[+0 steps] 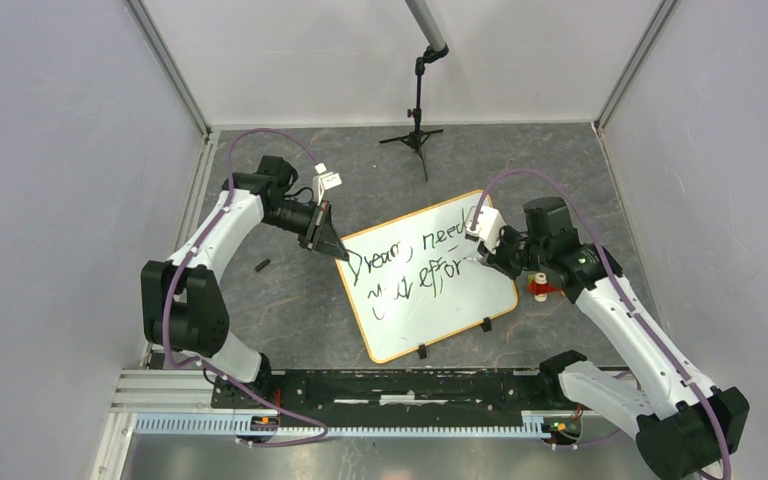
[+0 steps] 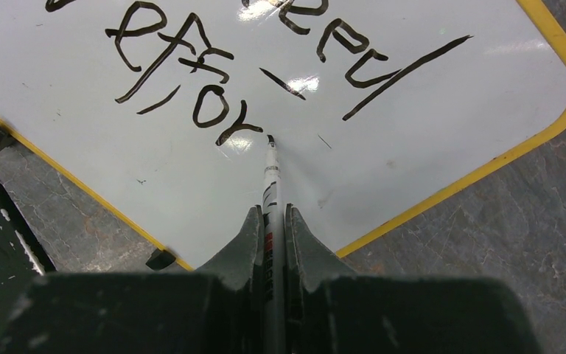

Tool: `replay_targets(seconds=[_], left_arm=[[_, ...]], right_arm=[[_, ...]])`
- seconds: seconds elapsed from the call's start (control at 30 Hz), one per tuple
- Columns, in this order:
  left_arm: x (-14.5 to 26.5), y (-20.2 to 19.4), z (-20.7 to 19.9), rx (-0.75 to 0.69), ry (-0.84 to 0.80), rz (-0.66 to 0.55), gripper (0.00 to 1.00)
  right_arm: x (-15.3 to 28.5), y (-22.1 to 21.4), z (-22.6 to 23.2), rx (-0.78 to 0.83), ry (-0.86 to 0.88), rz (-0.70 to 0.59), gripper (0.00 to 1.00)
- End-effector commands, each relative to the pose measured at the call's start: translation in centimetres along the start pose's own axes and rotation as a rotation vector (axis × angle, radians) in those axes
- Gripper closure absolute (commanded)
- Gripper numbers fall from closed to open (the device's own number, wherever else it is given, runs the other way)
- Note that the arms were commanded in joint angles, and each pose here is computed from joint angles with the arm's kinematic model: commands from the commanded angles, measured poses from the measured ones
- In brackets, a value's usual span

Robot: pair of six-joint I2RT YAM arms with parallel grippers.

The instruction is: Write a sentence on the whiteboard

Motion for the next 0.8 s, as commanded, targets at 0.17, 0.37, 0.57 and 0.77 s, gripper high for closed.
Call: replay_targets(seconds=[0.17, 0.37, 0.57, 0.77], left_arm=[[-0.6, -0.4, 2.1, -0.036, 0.099, 0.057, 0.98], [-0.6, -0.3, 2.1, -0.033, 0.097, 0.057, 0.98], [-0.6, -0.3, 2.1, -0.034, 0.098, 0.056, 0.98], [-0.6, -0.3, 2.1, -0.034, 0.095, 0.056, 0.98]], right_arm=[[0.3, -0.8, -2.2, 0.004, -0.115, 0.041, 1.0], [0.6, -0.5, -2.4, 0.006, -0.126, 0.035, 1.0], [1.2, 1.1, -1.3, 0.029, -0.033, -0.045, 1.0], [1.0, 1.9, -1.5, 0.027, -0.029, -0.069, 1.0]])
Point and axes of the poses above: each gripper's point midway between its finger pads, its own x axis back along the fingers, its own z axis along the line the jaws close on, y = z × x, the point moved 5 cm from there along x, back along the fingers, and after that the axes turned 5 degrees about -x, right-handed, at the moved point
